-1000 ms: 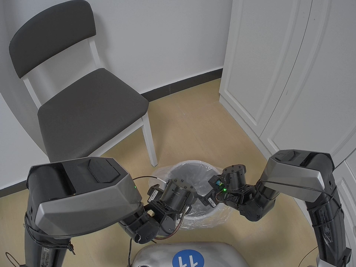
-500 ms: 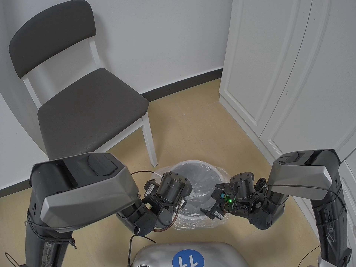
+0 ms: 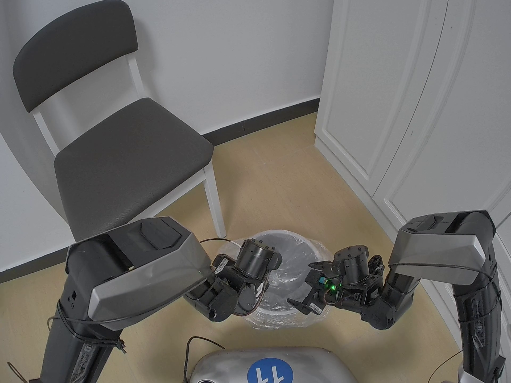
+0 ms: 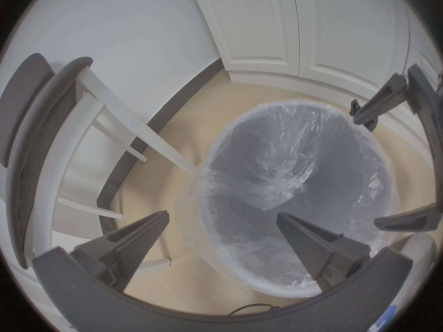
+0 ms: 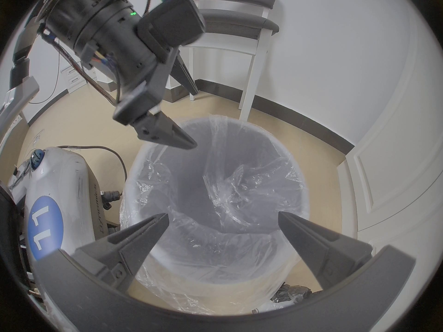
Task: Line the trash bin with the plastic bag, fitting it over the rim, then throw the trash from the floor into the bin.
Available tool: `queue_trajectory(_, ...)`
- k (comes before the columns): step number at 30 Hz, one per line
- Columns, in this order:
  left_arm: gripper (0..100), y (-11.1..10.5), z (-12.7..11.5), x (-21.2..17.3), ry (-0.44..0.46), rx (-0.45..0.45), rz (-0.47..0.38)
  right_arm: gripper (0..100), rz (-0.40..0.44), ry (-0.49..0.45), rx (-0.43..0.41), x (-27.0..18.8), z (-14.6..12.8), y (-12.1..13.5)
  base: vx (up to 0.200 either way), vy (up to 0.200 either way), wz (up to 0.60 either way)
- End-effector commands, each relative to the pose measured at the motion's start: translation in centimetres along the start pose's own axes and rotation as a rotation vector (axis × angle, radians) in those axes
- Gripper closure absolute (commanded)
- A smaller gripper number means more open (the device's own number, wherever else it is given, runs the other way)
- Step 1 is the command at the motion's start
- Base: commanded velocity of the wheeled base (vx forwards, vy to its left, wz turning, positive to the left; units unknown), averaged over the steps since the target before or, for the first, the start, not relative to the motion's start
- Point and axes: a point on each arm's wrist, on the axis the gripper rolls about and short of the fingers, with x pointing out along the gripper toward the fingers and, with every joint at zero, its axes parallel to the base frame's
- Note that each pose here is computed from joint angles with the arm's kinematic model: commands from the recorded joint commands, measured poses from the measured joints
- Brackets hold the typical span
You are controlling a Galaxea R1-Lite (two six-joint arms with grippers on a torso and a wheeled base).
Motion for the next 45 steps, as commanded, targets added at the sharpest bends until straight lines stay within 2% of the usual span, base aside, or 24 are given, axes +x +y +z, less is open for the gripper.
queue_trajectory(1, 0, -0.2, -0.3, 1.3, 0.025, 0.004, 0.006, 0, 0.007, 0.0, -0.003, -0.2, 0.1, 0.2, 0.0, 0.0, 0.0)
queue_trajectory(6, 0, 0.1, -1.3, 0.2, 0.046, 0.01, 0.001, 0, 0.002, -0.017, -0.007, -0.2, 0.2, 0.4, 0.0, 0.0, 0.0)
queue_trajectory(14, 0, -0.4, -3.3, -2.7, 0.03, 0.026, -0.029, 0, 0.049, -0.015, -0.03, -0.7, 0.1, 2.5, 0.0, 0.0, 0.0)
queue_trajectory(19, 0, -0.7, -4.3, -3.2, 0.013, 0.022, -0.036, 0, 0.084, 0.002, -0.044, -0.6, -0.3, 3.8, 0.0, 0.0, 0.0)
queue_trajectory(27, 0, -1.0, -5.4, -3.4, 0.03, 0.039, -0.043, 0, 0.082, -0.01, -0.047, -0.5, -0.3, 4.0, 0.0, 0.0, 0.0)
queue_trajectory(32, 0, -0.8, -4.4, -3.8, -0.019, -0.009, -0.04, 0, 0.02, -0.061, -0.025, -0.9, 1.0, 2.0, 0.0, 0.0, 0.0)
queue_trajectory(36, 0, -0.8, -4.3, -4.2, -0.029, -0.011, -0.044, 0, -0.03, -0.078, -0.011, -0.7, 1.5, 0.6, 0.0, 0.0, 0.0)
queue_trajectory(40, 0, -1.0, -4.4, -4.3, -0.031, -0.009, -0.05, 0, -0.148, -0.053, 0.012, 0.4, 1.9, -1.1, 0.0, 0.0, 0.0)
queue_trajectory(44, 0, -1.3, -3.9, -4.7, -0.068, -0.021, -0.057, 0, -0.225, -0.007, 0.125, 2.4, 2.2, -1.3, 0.0, 0.0, 0.0)
queue_trajectory(45, 0, -1.3, -3.9, -4.8, -0.073, -0.024, -0.057, 0, -0.229, 0.0, 0.131, 2.4, 2.2, -1.4, 0.0, 0.0, 0.0)
